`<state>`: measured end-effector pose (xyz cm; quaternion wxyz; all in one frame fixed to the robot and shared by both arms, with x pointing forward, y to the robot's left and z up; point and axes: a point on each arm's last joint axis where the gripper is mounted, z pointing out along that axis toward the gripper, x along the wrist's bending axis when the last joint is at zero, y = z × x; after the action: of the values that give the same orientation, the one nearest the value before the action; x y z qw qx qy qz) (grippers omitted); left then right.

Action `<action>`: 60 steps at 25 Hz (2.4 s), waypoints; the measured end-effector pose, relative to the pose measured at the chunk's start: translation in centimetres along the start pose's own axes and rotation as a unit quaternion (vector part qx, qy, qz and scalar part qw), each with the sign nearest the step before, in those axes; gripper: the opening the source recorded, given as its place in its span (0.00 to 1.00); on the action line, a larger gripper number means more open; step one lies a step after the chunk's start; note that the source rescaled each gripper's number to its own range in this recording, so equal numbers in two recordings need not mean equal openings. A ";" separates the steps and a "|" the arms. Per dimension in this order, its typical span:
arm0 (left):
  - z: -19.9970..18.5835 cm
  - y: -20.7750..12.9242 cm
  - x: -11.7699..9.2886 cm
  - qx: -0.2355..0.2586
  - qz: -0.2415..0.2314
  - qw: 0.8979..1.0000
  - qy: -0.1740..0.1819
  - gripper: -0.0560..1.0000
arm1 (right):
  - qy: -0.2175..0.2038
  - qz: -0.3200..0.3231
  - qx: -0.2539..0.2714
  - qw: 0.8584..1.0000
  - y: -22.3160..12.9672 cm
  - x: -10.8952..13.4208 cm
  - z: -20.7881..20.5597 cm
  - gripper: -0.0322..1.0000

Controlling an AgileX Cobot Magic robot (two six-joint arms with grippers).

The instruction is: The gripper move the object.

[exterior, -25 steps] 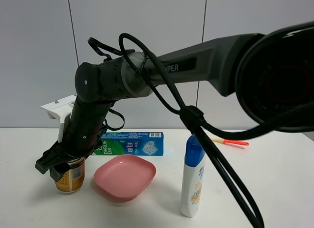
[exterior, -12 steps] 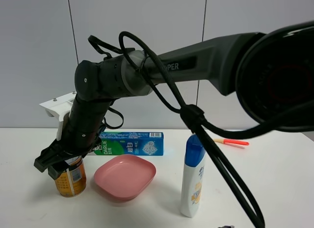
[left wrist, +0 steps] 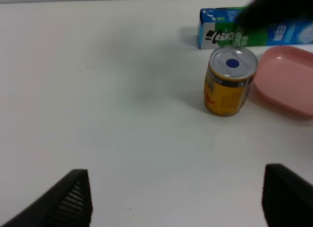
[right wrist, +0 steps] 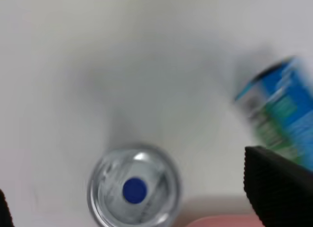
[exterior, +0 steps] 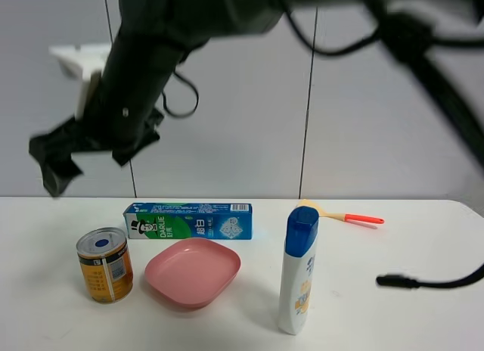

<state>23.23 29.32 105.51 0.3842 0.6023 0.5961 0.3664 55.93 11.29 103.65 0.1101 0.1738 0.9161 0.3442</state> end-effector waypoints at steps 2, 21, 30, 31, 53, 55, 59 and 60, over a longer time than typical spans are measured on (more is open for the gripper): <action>0.0 0.0 0.0 0.000 0.000 1.000 0.000 1.00 | -0.019 -0.016 -0.031 0.999 2.0 -0.1 -4.9 0.92; 0.0 0.0 0.0 0.000 0.000 1.000 0.000 1.00 | -0.183 -0.069 -0.083 0.977 -3.1 2.3 -31.2 0.88; 0.0 0.0 0.0 0.000 0.000 1.000 0.000 1.00 | -0.145 0.156 -0.124 0.969 -14.7 5.3 -30.7 0.88; 0.0 0.0 0.0 0.000 0.000 1.000 0.000 1.00 | -0.144 0.190 -0.129 0.963 -15.9 5.3 -30.9 0.88; 0.0 0.0 0.0 0.000 0.000 1.000 0.000 1.00 | -0.321 0.332 -0.038 0.886 -28.3 5.4 -36.7 0.88; 0.0 0.0 0.0 0.000 0.000 1.000 0.000 1.00 | -0.334 0.340 -0.042 0.878 -29.4 6.4 -37.2 0.88; 0.0 0.0 0.0 0.000 0.000 1.000 0.000 1.00 | -0.362 0.365 -0.045 0.856 -31.7 8.8 -37.8 0.88; 0.0 0.0 0.0 0.000 0.000 1.000 0.000 1.00 | -0.370 0.372 -0.046 0.850 -32.3 9.5 -37.9 0.88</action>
<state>23.23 29.32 105.51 0.3842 0.6023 0.5961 0.3664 27.24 -30.12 109.27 0.3129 0.6107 0.6574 0.3113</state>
